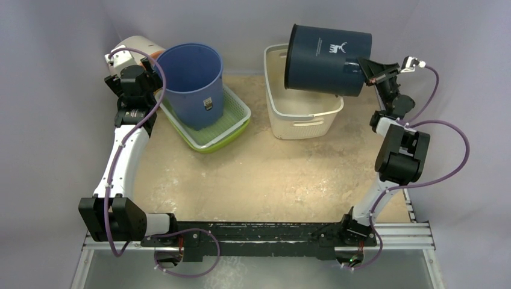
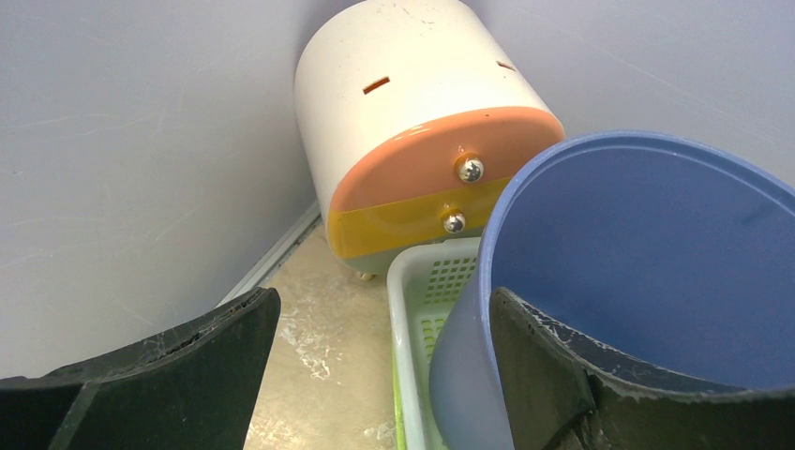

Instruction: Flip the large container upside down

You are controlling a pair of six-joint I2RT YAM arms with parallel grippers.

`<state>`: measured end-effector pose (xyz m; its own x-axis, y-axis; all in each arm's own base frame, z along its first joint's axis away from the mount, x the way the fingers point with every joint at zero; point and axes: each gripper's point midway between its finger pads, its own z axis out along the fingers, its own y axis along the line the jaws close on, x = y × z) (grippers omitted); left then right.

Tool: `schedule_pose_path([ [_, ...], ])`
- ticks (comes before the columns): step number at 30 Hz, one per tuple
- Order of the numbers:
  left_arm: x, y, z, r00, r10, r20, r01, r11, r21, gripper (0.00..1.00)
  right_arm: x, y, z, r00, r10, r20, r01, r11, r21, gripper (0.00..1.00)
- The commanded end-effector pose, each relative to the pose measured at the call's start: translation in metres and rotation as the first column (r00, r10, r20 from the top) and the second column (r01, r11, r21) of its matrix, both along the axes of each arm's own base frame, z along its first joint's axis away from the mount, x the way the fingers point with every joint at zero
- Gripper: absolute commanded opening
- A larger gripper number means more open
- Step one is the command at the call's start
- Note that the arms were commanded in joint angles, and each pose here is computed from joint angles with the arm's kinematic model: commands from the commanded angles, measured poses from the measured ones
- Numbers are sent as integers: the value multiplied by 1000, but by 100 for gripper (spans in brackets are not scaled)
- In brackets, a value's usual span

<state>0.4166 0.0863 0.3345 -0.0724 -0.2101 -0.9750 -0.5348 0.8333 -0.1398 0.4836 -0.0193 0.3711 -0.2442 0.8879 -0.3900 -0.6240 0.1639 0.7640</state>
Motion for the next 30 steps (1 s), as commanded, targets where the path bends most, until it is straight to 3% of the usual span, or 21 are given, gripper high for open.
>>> schedule_pose_path([
  [1,-5,7,34,997,20,81,-22,999,24,82,-46,28,-8,985,96,140,-91,995,-38,0],
  [7,-4,5,38,996,14,93,-16,1000,16,82,-50,57,-52,979,194,59,-197,980,42,0],
  [17,-15,9,40,995,38,87,-41,999,29,82,-34,121,-72,935,354,22,-354,930,102,0],
  [24,-20,12,41,995,49,84,-52,998,37,82,-28,122,-65,936,348,51,-352,932,87,0],
  [30,-19,12,47,995,48,89,-52,998,46,83,-33,126,-17,907,375,194,-381,925,-7,0],
])
